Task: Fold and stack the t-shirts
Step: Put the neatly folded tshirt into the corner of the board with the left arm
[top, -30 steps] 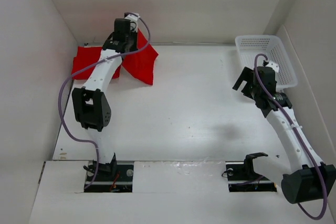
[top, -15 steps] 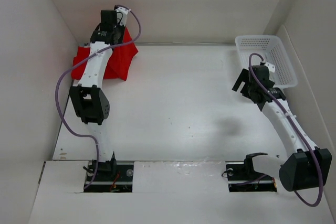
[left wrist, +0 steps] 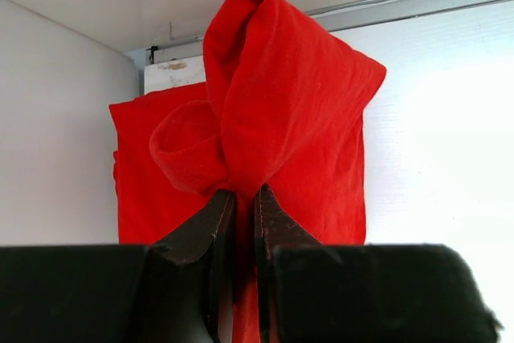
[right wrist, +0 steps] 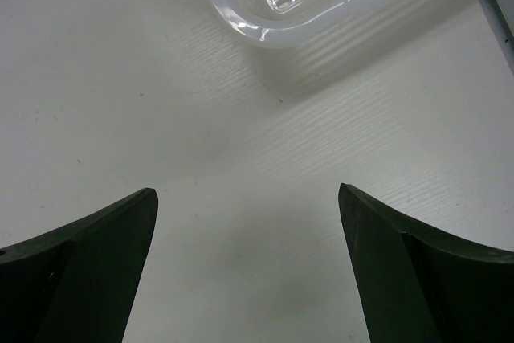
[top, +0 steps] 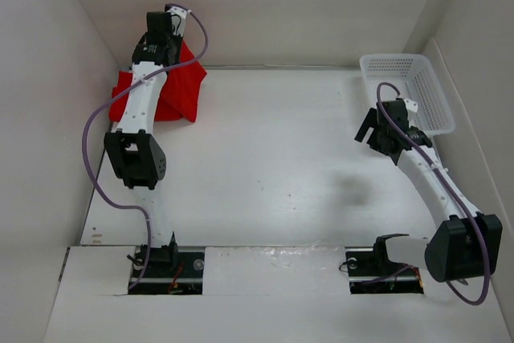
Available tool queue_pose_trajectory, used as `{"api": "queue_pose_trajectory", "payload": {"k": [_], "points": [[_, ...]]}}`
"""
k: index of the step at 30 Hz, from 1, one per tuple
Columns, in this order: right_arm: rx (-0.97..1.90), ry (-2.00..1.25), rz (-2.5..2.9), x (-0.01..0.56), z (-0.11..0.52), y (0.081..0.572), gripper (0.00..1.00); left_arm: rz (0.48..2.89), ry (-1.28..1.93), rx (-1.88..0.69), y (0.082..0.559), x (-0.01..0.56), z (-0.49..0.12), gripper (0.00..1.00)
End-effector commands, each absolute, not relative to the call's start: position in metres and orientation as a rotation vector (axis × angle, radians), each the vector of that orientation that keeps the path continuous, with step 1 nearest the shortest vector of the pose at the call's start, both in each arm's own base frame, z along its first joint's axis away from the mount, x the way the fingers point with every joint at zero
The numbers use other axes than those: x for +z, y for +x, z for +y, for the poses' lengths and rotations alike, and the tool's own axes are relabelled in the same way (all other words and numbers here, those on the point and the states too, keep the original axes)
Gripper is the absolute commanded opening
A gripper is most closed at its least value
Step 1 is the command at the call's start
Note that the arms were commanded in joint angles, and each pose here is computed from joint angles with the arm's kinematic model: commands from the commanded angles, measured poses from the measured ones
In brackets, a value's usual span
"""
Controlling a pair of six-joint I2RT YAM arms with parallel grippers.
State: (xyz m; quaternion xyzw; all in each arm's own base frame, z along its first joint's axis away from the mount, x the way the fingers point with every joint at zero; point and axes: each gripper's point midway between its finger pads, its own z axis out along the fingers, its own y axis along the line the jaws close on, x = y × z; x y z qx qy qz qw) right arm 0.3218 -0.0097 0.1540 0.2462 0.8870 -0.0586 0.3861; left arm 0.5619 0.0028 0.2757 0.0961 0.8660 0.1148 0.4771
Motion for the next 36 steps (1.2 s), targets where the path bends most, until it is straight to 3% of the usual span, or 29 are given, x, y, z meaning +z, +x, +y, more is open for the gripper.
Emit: {"api": "queue_pose_trajectory", "payload": {"k": [1, 18, 31, 36], "points": [[-0.174, 0.65, 2.236, 0.158, -0.015, 0.325, 1.0, 1.957, 0.142, 0.317, 0.548, 0.352, 0.015, 0.0], [-0.195, 0.66, 2.281, 0.138, -0.015, 0.329, 1.0, 1.873, 0.075, 0.313, 0.527, 0.395, 0.019, 0.0], [-0.218, 0.669, 2.329, 0.122, -0.014, 0.333, 1.0, 1.877, 0.011, 0.387, 0.525, 0.391, 0.041, 0.0], [-0.229, 0.672, 2.326, 0.122, -0.015, 0.335, 1.0, 1.928, -0.031, 0.421, 0.536, 0.362, 0.061, 0.0]]}}
